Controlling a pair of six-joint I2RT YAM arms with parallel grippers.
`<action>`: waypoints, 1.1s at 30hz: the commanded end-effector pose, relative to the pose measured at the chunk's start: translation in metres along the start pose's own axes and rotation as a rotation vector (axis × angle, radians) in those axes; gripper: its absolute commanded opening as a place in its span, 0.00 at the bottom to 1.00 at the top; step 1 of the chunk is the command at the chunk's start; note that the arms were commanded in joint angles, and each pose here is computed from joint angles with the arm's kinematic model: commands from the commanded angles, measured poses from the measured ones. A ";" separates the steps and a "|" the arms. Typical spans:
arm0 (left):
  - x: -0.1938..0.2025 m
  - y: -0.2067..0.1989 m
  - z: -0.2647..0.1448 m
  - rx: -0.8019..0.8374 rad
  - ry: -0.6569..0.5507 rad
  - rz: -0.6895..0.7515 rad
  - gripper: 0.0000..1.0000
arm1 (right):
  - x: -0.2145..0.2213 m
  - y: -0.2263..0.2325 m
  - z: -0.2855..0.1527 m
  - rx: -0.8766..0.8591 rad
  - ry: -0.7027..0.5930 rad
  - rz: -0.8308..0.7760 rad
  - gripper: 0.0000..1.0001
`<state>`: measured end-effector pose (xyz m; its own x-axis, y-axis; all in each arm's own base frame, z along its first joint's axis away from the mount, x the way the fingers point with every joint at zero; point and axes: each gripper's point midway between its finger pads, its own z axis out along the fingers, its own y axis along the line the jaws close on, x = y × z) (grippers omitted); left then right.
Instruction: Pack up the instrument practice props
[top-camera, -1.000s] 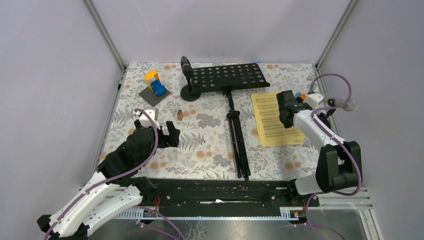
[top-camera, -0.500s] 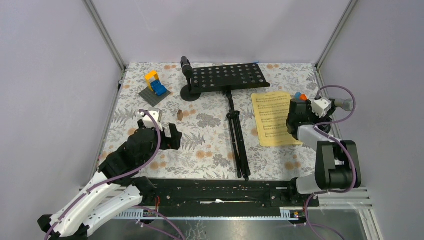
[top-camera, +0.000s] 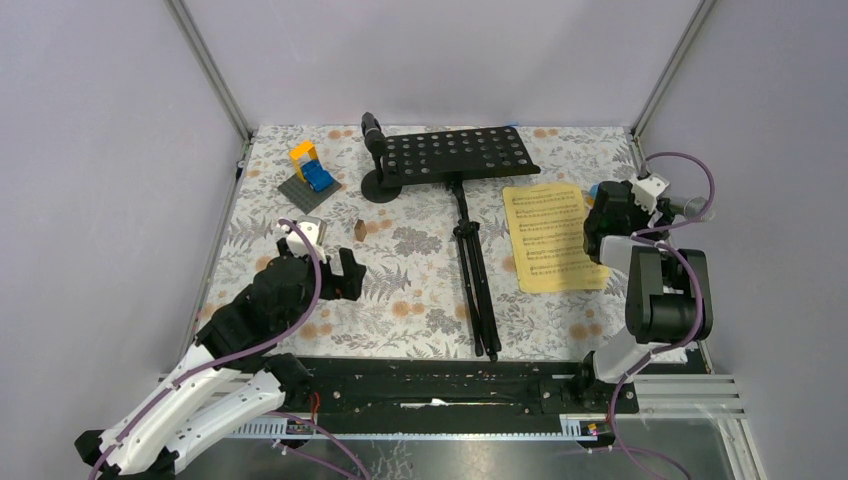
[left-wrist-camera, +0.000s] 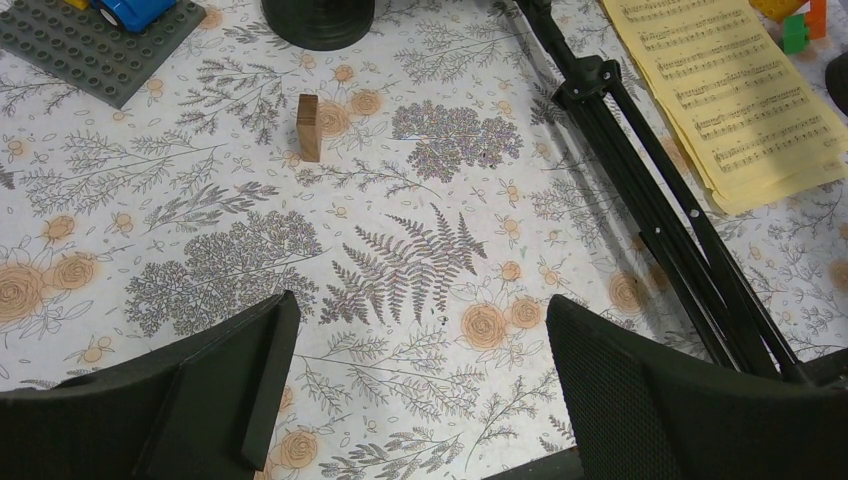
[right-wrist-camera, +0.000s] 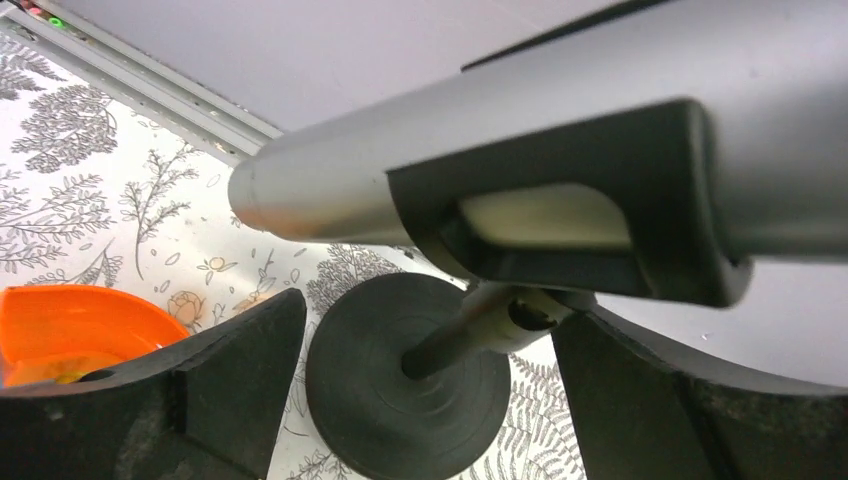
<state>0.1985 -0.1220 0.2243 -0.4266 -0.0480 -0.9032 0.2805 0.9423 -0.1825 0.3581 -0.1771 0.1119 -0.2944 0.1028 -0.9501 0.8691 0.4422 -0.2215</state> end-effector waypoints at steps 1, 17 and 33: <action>-0.007 -0.005 0.002 0.026 -0.032 0.006 0.99 | -0.029 0.010 0.010 -0.021 -0.089 0.037 0.95; -0.004 -0.007 0.003 0.041 -0.027 0.018 0.99 | -0.031 0.010 0.022 -0.015 -0.176 -0.031 0.39; -0.004 -0.007 0.003 0.045 -0.029 0.022 0.99 | -0.105 -0.056 -0.022 0.040 -0.247 0.219 0.00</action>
<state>0.1973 -0.1241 0.2188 -0.4312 -0.0202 -0.9020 0.3038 0.9381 -0.1662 0.3468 -0.1932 0.1460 -0.2847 -0.0558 -0.9570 0.8591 0.4281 -0.2805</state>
